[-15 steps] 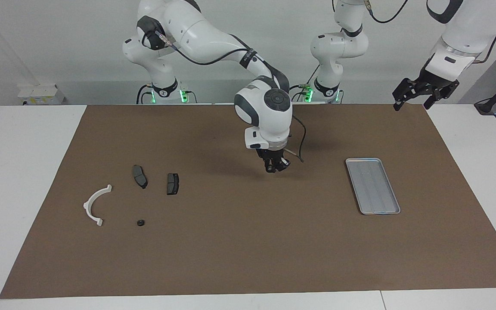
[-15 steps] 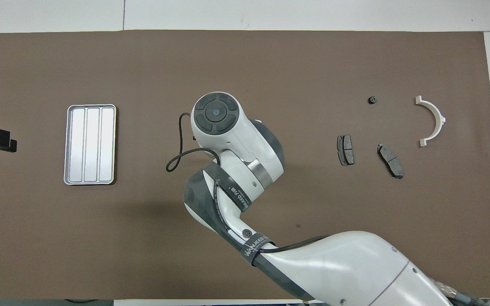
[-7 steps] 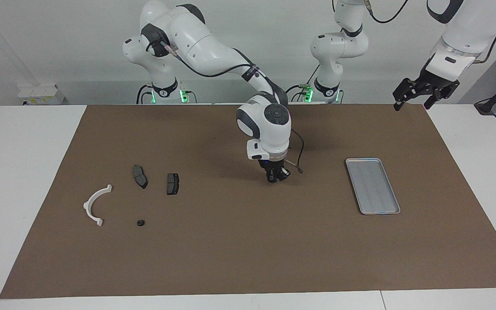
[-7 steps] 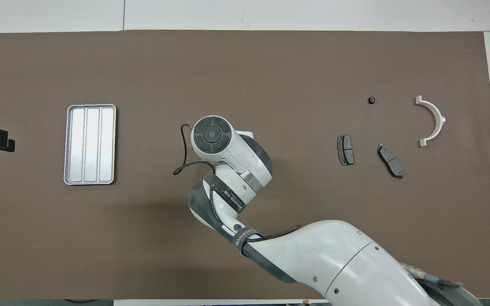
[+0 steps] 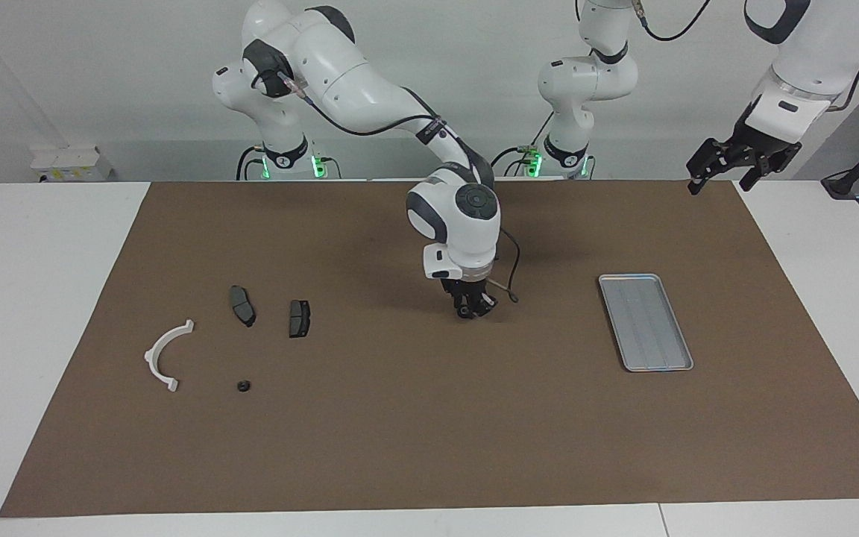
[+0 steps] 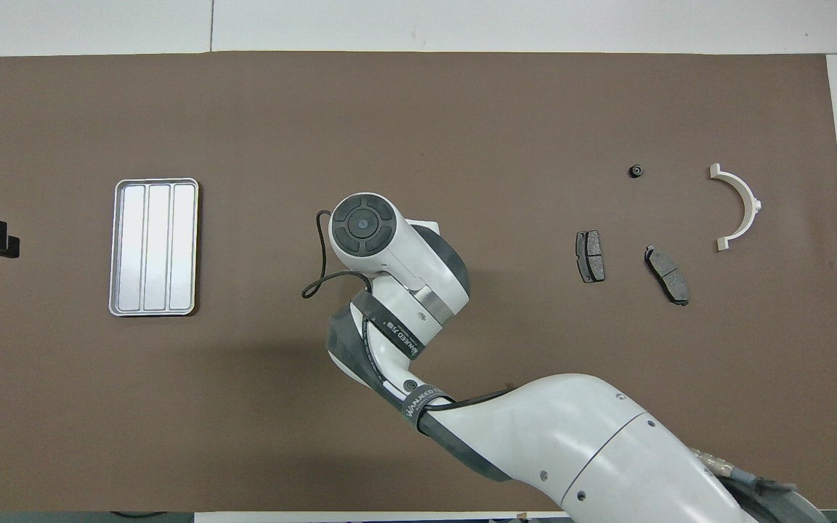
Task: Pick bearing gear from pile to tray
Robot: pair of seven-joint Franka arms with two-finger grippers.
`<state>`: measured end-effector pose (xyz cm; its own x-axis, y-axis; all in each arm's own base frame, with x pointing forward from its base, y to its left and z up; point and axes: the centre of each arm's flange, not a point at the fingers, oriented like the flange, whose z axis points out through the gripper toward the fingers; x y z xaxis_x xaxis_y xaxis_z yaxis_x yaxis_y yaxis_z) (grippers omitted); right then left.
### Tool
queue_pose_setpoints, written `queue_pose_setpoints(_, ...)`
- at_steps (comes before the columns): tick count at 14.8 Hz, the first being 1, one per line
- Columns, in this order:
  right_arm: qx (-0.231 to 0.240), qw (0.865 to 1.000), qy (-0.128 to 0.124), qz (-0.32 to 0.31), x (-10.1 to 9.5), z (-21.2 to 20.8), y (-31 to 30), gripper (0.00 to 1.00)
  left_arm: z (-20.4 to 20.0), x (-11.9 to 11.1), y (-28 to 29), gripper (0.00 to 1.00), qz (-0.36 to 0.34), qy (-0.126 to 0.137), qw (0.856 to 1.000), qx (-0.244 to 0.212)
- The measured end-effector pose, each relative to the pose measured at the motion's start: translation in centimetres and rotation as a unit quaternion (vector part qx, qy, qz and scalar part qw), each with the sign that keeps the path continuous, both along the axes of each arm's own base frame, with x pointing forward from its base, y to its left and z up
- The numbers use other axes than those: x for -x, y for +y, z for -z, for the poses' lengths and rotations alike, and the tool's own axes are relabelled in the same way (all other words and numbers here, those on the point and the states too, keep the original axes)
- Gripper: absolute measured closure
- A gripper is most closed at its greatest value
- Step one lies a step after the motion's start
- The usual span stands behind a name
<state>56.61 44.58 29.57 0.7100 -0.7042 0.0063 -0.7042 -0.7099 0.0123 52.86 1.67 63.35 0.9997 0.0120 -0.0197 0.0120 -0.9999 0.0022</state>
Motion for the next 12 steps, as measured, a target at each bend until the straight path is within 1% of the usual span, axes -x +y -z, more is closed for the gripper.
queue_pose_setpoints(2,0.013,1.000,0.008,-0.010,-3.1,-2.8,-3.6,0.27,0.0,0.0,-0.3,0.00,0.001,0.002,1.000,0.000)
queue_pose_setpoints(3,0.016,0.999,0.013,-0.028,-4.8,-4.8,-6.2,0.17,0.0,0.1,-0.9,0.00,0.000,0.003,1.000,-0.001)
queue_pose_setpoints(4,0.018,0.998,0.018,-0.055,-6.5,-7.0,-9.3,0.05,-0.1,0.1,-2.0,0.00,-0.003,0.005,1.000,-0.002)
queue_pose_setpoints(5,0.018,0.996,0.021,-0.088,-7.9,-9.2,-12.7,0.00,-0.5,0.3,-3.9,0.00,-0.010,0.003,1.000,-0.003)
queue_pose_setpoints(6,0.017,0.992,0.024,-0.120,-8.9,-11.1,-16.0,0.00,-1.0,0.5,-6.6,0.00,-0.019,-0.002,1.000,-0.004)
queue_pose_setpoints(8,0.016,0.983,0.032,-0.178,-10.4,-14.0,-22.7,0.00,-1.2,1.7,-14.7,0.00,-0.032,-0.013,0.999,-0.006)
queue_pose_setpoints(10,0.013,0.975,0.033,-0.220,-11.6,-15.2,-28.5,0.00,-0.5,4.0,-23.7,0.00,-0.031,-0.026,0.999,-0.002)
queue_pose_setpoints(12,0.010,0.972,0.036,-0.230,-12.5,-14.7,-32.9,0.00,1.6,6.3,-31.0,0.00,-0.029,-0.030,0.999,0.006)
